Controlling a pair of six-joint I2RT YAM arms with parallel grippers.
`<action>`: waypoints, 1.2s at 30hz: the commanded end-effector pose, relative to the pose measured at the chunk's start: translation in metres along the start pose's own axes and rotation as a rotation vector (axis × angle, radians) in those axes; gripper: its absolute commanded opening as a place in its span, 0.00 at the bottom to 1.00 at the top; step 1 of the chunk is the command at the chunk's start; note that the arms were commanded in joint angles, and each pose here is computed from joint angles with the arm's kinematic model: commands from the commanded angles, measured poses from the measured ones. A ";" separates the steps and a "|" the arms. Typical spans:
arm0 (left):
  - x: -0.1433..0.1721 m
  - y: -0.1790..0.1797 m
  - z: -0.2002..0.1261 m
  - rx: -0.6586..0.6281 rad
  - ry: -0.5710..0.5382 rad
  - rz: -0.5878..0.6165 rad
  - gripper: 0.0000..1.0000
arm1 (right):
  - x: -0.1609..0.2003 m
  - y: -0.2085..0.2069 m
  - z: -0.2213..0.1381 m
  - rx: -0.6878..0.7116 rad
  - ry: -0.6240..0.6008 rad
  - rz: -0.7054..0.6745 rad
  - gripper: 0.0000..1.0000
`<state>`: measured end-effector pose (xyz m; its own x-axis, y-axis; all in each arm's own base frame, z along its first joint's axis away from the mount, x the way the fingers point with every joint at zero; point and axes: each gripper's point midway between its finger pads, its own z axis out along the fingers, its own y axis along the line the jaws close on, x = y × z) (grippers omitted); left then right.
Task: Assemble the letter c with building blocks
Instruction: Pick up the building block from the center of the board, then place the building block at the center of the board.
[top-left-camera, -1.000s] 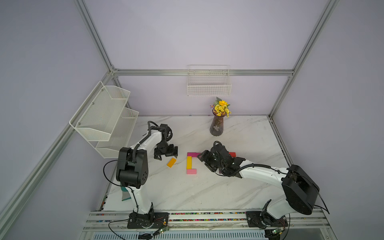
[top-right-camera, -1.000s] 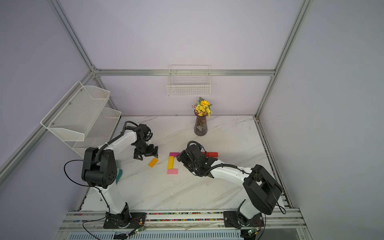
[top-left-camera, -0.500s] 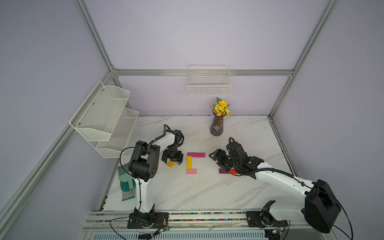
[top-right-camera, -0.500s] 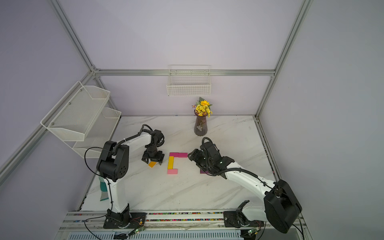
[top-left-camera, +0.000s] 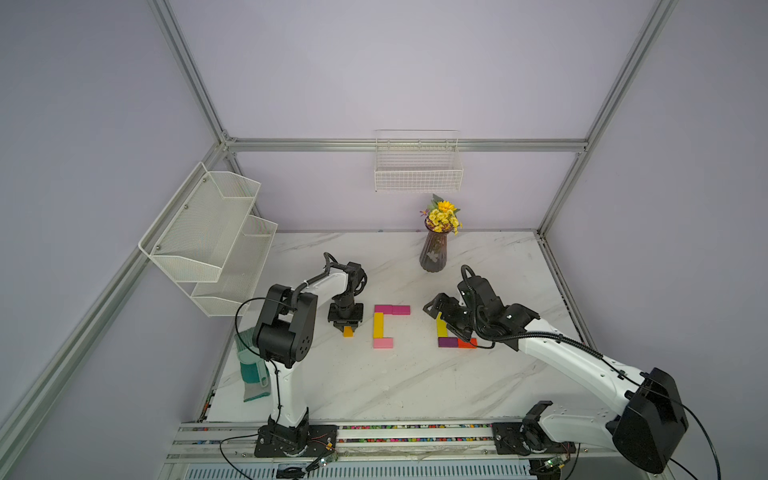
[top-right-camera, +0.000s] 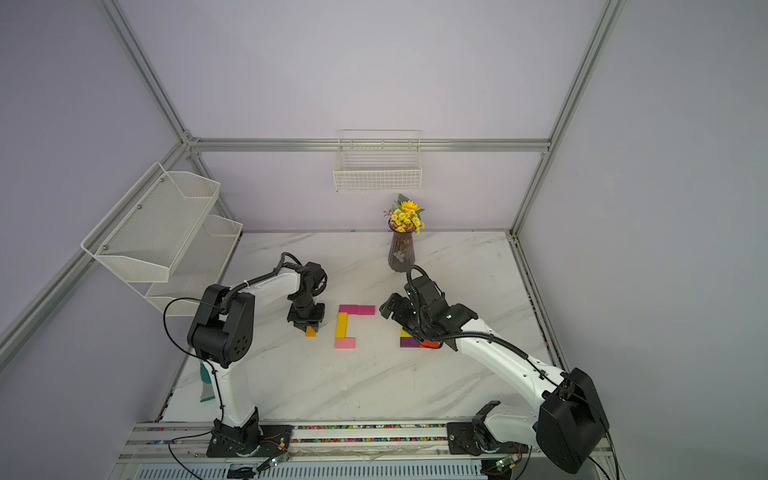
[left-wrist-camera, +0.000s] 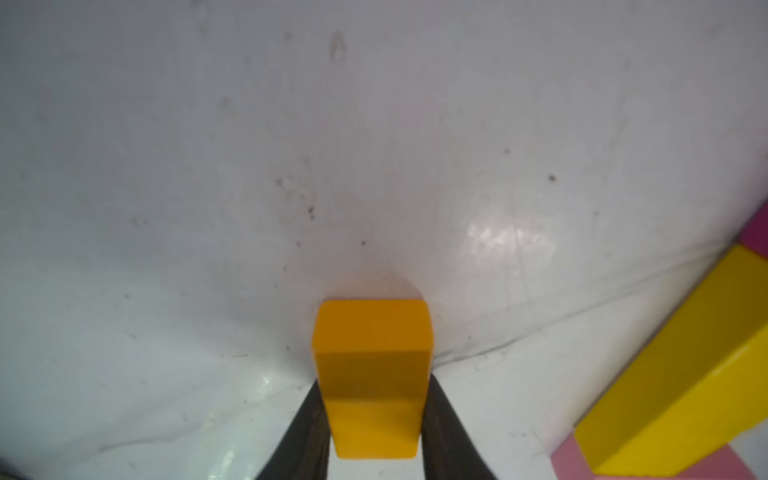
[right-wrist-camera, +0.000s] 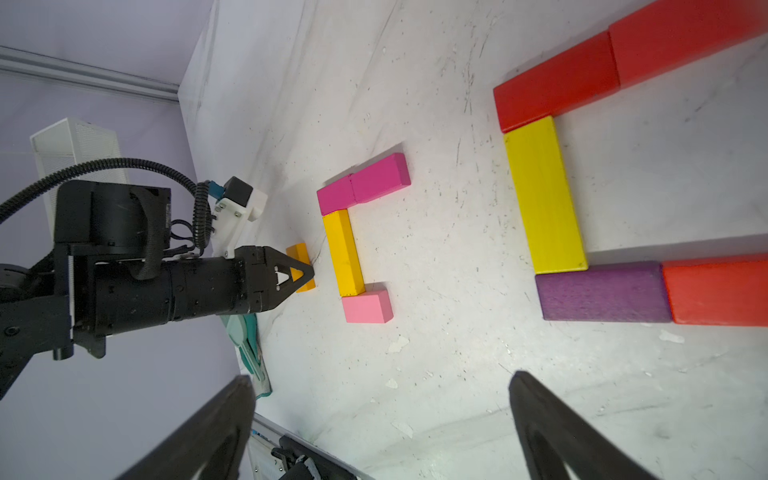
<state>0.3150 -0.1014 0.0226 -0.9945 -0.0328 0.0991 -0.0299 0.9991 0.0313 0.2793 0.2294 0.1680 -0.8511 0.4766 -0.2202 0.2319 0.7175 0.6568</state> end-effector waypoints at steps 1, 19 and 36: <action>-0.001 0.004 0.002 -0.007 -0.018 -0.019 0.18 | 0.000 -0.021 -0.004 0.115 0.010 -0.036 0.97; 0.006 -0.097 -0.129 0.095 -0.276 0.226 0.00 | 0.022 -0.056 -0.033 0.090 -0.016 0.028 0.97; 0.041 -0.241 -0.079 0.096 -0.202 0.485 0.00 | 0.032 -0.092 -0.070 0.042 -0.118 0.119 0.97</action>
<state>0.2862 -0.3364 0.0838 -0.8878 0.4517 -0.0885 0.4560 0.8893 -0.0354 0.2015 0.1552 0.1529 -0.7840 0.5784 -0.2251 0.3082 0.6776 0.6677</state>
